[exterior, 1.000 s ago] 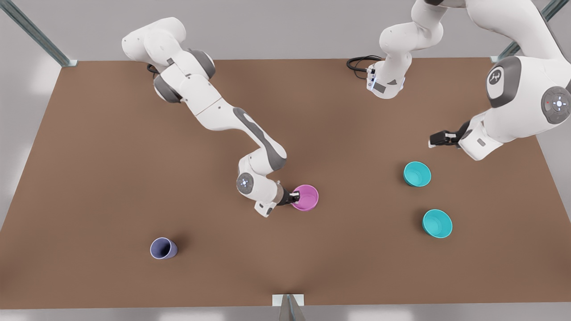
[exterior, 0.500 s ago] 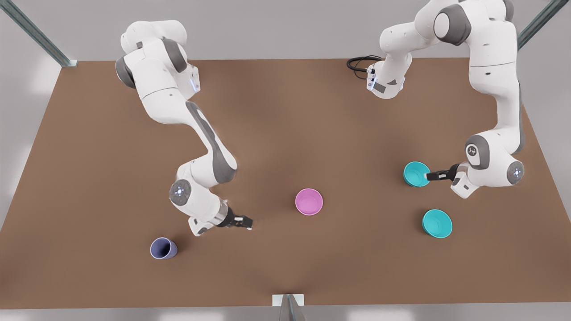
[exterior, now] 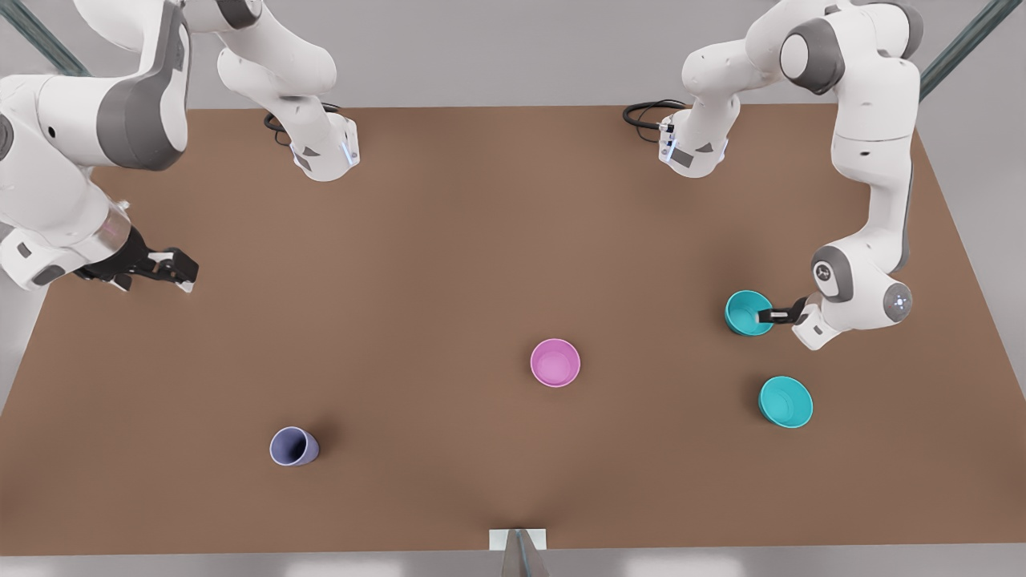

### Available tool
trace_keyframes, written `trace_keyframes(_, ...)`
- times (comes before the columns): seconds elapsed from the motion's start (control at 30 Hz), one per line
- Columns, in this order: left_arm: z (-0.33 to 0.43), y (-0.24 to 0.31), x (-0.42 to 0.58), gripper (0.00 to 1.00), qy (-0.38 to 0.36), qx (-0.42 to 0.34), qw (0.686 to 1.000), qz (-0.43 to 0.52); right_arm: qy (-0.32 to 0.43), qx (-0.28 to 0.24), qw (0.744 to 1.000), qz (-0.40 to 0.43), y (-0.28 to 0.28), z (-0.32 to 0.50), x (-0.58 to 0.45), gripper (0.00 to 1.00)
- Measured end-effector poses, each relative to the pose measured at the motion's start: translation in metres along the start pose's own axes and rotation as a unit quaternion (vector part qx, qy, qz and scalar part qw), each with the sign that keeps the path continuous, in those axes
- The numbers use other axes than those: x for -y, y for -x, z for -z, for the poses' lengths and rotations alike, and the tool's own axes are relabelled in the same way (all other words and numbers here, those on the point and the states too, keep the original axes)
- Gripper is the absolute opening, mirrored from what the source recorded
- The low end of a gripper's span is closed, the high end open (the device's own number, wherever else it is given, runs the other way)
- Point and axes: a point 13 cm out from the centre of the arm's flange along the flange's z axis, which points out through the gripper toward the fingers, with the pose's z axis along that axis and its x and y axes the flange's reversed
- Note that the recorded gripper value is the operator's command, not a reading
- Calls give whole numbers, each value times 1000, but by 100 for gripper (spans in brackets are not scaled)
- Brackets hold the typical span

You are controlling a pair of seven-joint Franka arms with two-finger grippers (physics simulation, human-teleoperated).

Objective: Stack the blue bowl on the pink bowl

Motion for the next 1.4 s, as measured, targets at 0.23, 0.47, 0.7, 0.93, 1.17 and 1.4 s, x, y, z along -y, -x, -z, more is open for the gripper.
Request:
trace_keyframes(0.23,5,5,4,21,6,8,999,-32,13,-62,997,38,-16,-31,11,100)
trace_keyframes(0.47,93,50,221,21,54,57,982,-173,25,-76,995,67,-20,-38,8,100)
trace_keyframes(0.7,81,96,475,21,71,48,970,-227,23,-77,993,88,-15,-44,9,100)
trace_keyframes(0.93,31,87,493,21,79,14,987,-136,19,-72,992,101,-11,-45,10,100)
trace_keyframes(1.17,7,86,486,21,72,2,996,-56,20,-73,991,110,-9,-49,10,100)
trace_keyframes(1.4,-5,95,486,21,54,9,999,-2,20,-73,990,118,-8,-50,8,100)
